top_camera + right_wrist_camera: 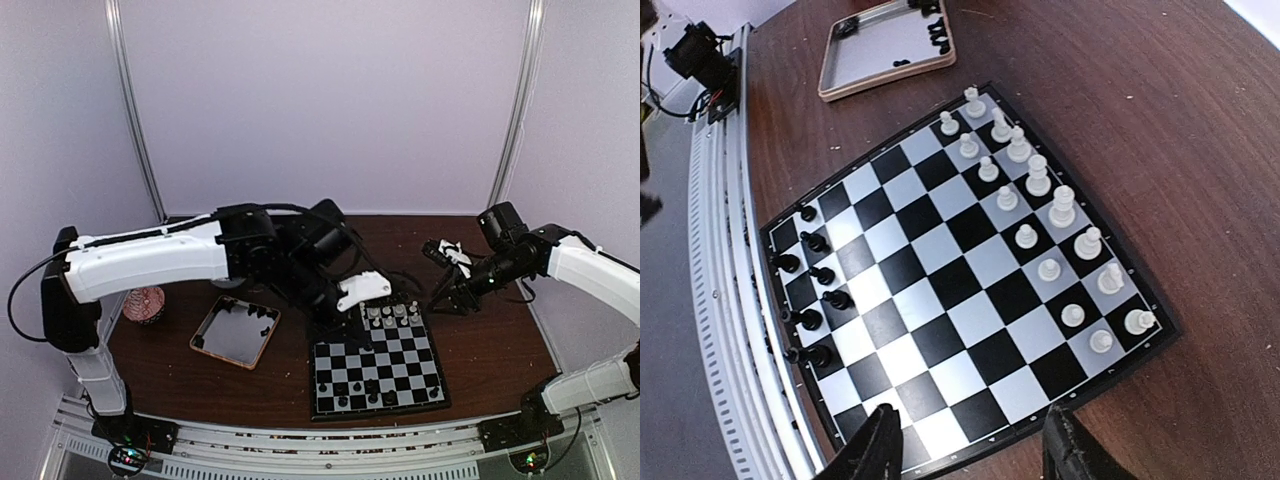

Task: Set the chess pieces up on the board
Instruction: Place the bishop on f8.

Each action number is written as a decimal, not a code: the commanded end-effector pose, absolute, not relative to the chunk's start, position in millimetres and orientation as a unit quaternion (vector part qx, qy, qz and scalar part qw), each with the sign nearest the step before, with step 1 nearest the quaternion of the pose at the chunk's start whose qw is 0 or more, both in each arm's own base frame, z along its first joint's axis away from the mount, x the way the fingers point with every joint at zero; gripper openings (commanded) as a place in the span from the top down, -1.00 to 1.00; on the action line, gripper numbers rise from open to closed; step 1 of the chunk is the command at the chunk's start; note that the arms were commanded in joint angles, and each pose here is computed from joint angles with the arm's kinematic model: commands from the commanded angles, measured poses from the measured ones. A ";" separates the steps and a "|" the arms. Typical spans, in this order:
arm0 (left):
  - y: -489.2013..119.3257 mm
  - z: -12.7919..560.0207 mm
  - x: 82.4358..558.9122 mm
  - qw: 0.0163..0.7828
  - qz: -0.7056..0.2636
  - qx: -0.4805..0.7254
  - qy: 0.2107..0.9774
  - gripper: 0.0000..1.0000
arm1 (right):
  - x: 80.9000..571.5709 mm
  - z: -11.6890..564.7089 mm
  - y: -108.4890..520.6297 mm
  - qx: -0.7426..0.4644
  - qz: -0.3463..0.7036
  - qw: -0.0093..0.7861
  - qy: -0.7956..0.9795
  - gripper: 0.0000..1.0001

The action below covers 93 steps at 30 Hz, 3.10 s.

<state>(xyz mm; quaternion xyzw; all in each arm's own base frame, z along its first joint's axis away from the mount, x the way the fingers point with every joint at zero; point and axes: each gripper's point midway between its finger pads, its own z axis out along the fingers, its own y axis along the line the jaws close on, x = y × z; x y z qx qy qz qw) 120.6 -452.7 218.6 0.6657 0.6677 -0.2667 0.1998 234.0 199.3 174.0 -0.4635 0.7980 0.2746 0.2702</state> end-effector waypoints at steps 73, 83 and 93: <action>-463.7 51.4 90.1 0.023 -0.074 0.780 0.621 0.79 | 243.4 173.6 193.5 -0.457 0.263 0.283 0.801 0.04; -464.2 53.6 91.2 0.027 -0.070 0.781 0.620 0.58 | 243.2 174.3 193.3 -0.458 0.263 0.283 0.800 0.04; -471.1 88.0 99.9 0.079 -0.073 0.777 0.620 0.46 | 242.3 174.9 193.4 -0.459 0.264 0.284 0.799 0.04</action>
